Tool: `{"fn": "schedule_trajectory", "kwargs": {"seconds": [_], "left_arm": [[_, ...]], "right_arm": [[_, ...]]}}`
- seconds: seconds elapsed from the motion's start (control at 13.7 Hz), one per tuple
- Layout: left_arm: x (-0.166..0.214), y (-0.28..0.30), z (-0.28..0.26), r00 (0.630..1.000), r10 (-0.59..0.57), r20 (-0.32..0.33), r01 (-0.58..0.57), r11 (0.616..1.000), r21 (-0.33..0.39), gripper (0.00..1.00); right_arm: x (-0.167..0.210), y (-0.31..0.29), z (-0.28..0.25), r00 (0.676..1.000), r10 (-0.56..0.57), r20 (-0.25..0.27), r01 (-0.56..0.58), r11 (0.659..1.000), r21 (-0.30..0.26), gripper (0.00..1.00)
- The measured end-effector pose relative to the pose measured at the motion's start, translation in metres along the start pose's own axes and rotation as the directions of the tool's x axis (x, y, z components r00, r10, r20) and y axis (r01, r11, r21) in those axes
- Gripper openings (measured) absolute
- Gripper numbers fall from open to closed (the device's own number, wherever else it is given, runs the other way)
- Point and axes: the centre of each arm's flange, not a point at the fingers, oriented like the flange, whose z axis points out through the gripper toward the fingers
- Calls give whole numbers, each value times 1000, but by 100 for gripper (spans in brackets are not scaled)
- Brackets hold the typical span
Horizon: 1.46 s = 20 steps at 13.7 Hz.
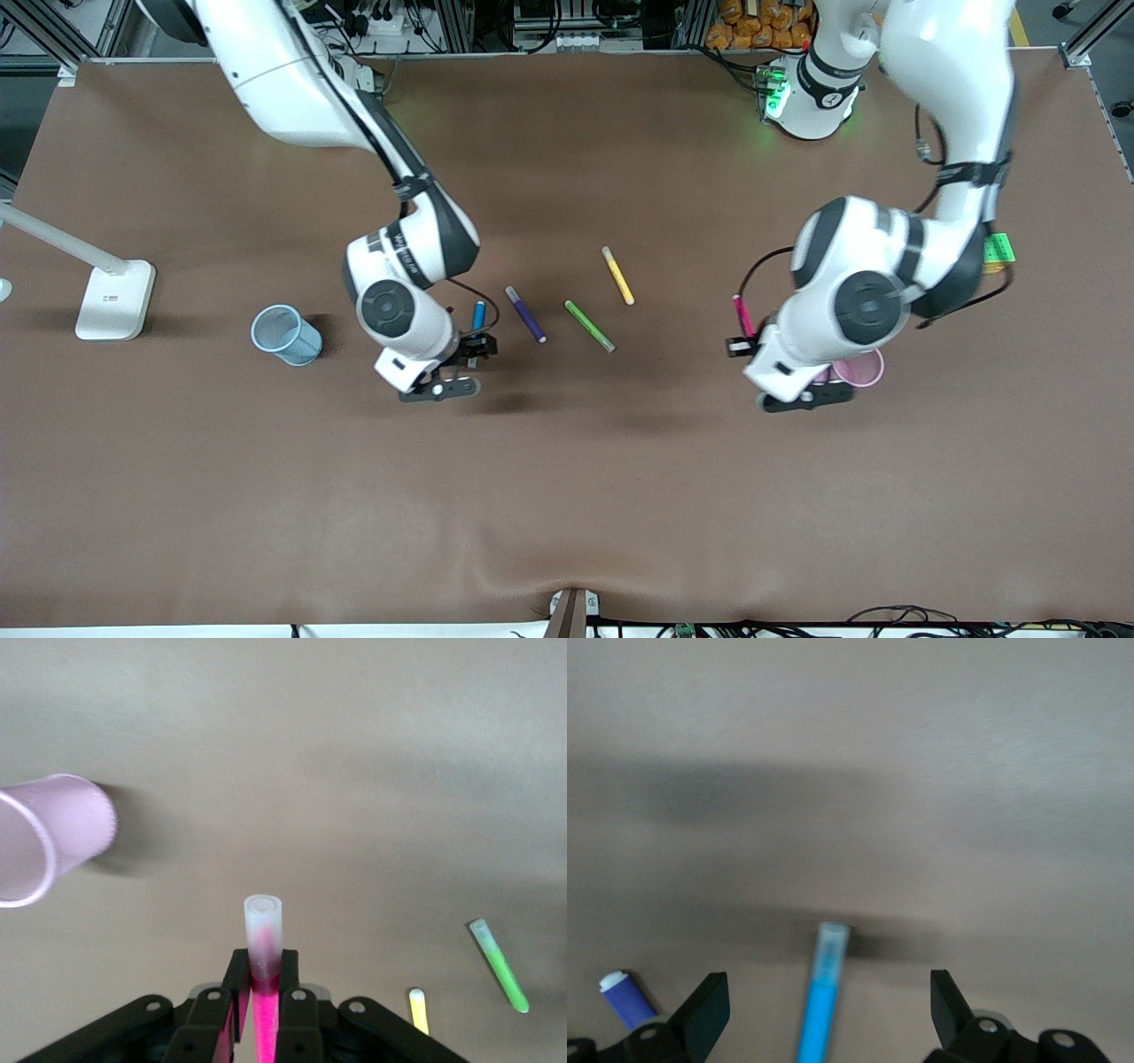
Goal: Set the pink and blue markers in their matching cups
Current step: 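Carry the pink marker to the pink cup while the right gripper lifts blue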
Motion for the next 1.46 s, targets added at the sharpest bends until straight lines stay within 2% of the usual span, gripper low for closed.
{"fn": "schedule_trajectory", "kwargs": {"seconds": [0.29,0.59,0.88,1.1,1.17,1.24,1.32,1.46], "left_arm": [[15,-42,-29,997,-67,-29,66,998,-21,17],[18,-63,-53,996,-57,-64,62,995,73,17],[28,-103,-81,991,-88,-100,96,993,72,17],[35,-134,-88,987,-121,-105,130,988,88,17],[35,-140,-90,987,-125,-105,135,986,99,17],[34,-142,-91,986,-129,-105,140,984,107,17],[34,-144,-92,983,-146,-109,158,981,112,17],[34,-147,-92,966,-228,-123,242,964,114,17]], "right_arm": [[-16,-11,24,1000,-20,12,20,1000,-13,100],[-18,-3,30,1000,-12,25,12,1000,-24,100],[-20,0,37,999,-9,31,10,1000,-28,100],[-17,3,44,1000,-3,14,4,1000,-28,100],[-16,4,47,1000,-2,10,3,1000,-28,95],[-16,4,49,1000,1,7,-1,1000,-28,95],[-15,5,48,1000,8,4,-8,1000,-28,87],[-14,2,43,999,34,-4,-34,999,-24,64]]}}
